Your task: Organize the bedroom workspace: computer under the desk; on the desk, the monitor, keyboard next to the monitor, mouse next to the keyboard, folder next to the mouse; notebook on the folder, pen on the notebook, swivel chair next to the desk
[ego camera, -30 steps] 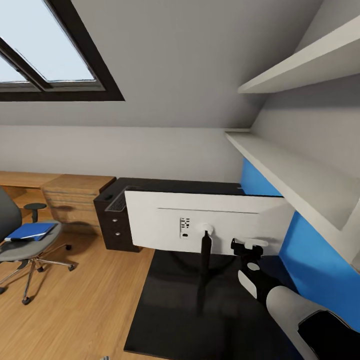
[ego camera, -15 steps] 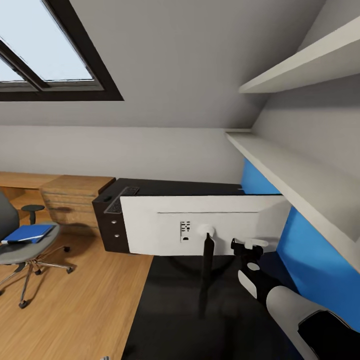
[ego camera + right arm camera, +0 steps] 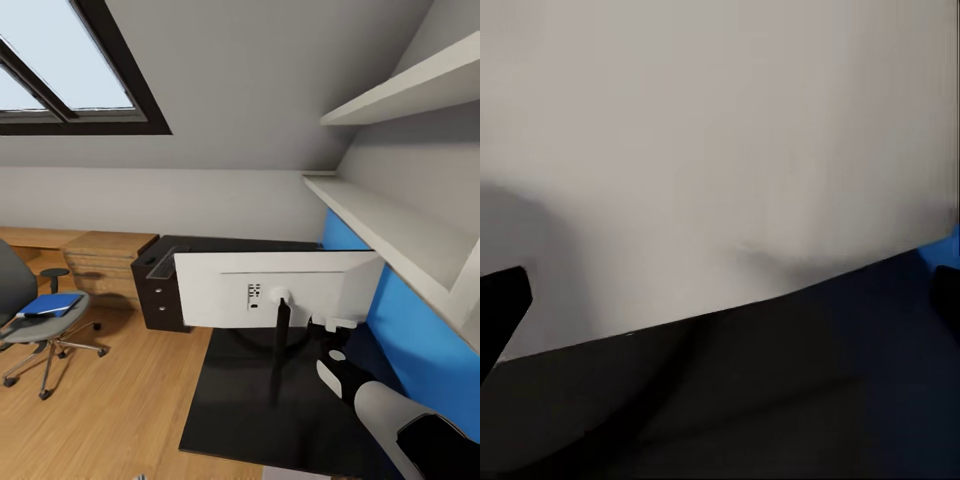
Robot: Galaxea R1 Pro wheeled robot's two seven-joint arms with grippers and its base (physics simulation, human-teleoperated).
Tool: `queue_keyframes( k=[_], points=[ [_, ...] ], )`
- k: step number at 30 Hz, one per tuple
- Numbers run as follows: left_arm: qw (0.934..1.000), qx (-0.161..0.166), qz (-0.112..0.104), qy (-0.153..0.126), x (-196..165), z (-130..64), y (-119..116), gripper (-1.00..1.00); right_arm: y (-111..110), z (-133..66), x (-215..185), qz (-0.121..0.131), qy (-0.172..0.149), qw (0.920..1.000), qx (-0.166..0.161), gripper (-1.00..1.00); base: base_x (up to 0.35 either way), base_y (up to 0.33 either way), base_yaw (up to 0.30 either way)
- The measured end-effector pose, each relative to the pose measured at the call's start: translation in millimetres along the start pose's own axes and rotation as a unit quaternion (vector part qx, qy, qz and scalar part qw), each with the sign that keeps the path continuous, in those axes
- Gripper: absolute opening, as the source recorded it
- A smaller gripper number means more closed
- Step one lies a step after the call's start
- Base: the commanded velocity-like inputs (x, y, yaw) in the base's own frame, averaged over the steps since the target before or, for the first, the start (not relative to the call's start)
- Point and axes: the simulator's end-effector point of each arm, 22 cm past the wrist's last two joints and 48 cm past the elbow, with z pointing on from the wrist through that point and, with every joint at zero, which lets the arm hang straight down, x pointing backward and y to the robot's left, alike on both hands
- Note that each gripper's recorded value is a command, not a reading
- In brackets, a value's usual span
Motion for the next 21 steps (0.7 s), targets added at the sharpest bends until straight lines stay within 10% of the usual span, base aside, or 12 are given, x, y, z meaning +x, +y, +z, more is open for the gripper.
queue_keyframes(
  k=[21],
  points=[
    [1.0,0.0,0.0,0.0,-0.1,0.0,0.2,1.0,1.2,-0.3,0.0,0.0,0.0,1.0,-0.001,1.0,-0.271,0.226,0.0]
  ],
)
